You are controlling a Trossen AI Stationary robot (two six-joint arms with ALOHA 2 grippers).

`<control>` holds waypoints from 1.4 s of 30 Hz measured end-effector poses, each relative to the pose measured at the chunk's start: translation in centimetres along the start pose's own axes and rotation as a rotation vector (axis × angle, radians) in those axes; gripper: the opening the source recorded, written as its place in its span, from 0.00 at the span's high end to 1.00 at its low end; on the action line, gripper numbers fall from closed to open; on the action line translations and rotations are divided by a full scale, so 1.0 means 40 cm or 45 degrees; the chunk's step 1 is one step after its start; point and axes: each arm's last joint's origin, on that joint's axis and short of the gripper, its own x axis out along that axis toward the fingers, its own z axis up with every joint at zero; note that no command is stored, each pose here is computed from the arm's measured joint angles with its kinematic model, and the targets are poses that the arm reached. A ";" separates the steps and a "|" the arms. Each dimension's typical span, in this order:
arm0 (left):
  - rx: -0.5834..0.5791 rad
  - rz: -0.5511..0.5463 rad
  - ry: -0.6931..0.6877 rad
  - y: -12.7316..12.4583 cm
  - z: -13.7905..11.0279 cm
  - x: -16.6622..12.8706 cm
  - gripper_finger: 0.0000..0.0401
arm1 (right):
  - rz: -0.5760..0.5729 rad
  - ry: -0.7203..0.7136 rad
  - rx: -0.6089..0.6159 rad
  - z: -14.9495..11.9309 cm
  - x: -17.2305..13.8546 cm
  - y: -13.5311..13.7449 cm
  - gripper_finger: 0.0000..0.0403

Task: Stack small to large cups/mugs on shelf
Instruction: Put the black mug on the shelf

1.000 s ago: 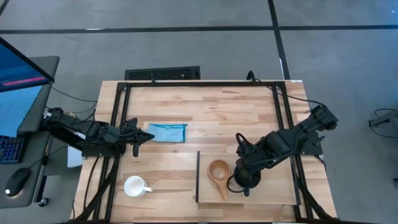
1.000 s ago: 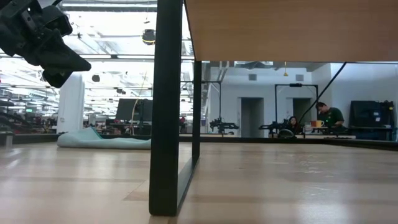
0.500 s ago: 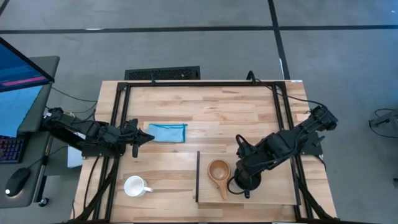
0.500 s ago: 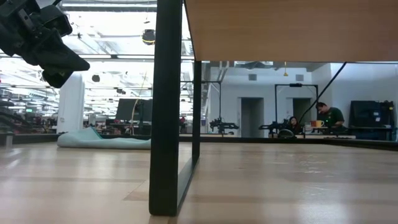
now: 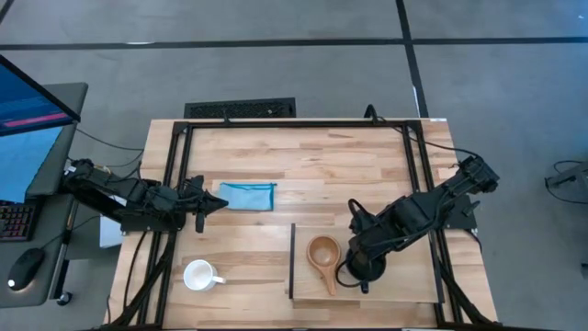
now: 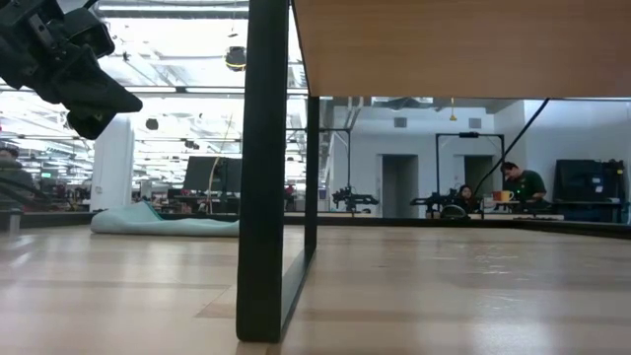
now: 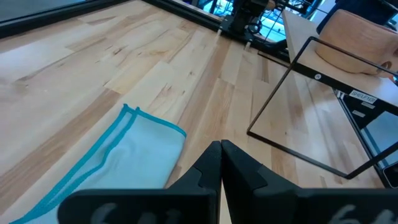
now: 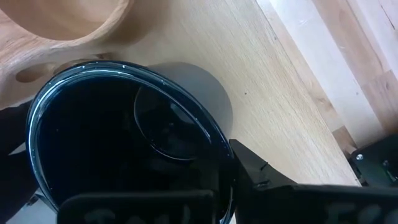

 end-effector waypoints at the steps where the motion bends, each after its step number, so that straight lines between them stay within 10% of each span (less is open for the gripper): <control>1: 0.000 0.000 0.000 0.000 0.000 0.000 1.00 | 0.000 0.000 0.000 0.000 0.000 0.000 0.93; 42: -0.009 0.001 -0.001 0.000 0.000 0.000 1.00 | -0.030 0.056 -0.046 0.013 0.030 0.017 0.81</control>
